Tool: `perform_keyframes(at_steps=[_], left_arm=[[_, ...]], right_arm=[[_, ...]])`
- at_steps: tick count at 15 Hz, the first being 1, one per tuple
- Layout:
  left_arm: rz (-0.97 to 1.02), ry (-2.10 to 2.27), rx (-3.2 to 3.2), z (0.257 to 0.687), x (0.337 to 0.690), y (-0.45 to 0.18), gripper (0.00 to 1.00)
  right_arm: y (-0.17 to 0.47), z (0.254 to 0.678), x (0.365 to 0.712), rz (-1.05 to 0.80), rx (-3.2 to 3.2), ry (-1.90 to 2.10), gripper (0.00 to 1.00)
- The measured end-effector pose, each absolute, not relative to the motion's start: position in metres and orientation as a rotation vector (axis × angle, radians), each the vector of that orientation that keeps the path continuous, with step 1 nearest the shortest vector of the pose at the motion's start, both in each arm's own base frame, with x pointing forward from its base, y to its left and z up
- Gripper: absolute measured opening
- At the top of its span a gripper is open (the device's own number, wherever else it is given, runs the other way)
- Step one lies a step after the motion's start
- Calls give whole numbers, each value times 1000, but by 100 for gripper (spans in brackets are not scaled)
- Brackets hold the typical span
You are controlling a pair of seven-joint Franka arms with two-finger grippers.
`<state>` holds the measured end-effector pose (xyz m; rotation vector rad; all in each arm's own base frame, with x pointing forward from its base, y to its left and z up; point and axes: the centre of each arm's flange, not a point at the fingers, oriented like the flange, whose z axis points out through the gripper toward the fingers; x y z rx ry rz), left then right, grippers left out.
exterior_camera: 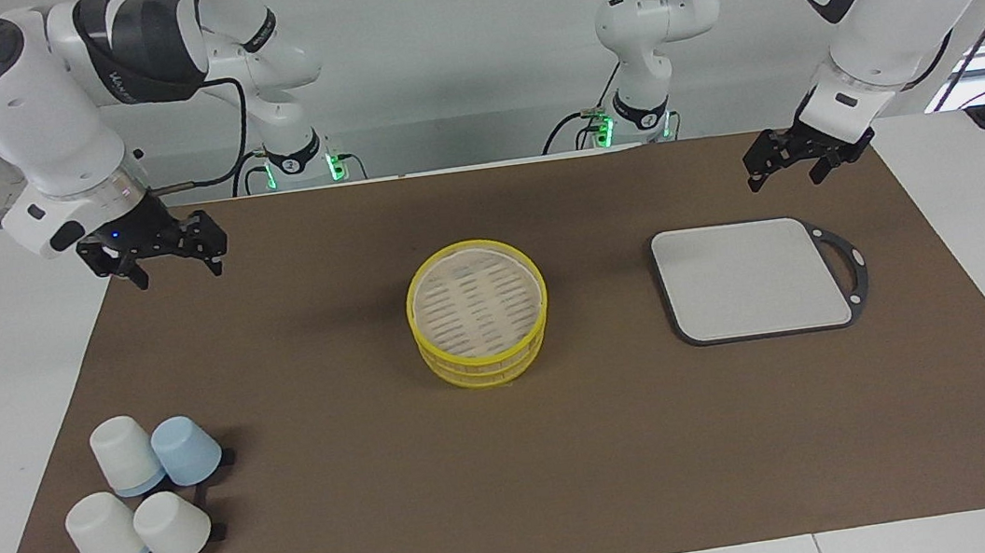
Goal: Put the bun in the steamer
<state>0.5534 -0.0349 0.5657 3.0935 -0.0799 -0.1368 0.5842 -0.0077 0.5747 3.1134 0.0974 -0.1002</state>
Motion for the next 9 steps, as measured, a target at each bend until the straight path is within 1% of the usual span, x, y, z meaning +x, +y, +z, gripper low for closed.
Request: perform_keyframes(at_steps=[9], left_arm=[[-137,-80,3094,566,553,-35,100]], right_arm=[[-10,574,584,-102,3114,92,100]])
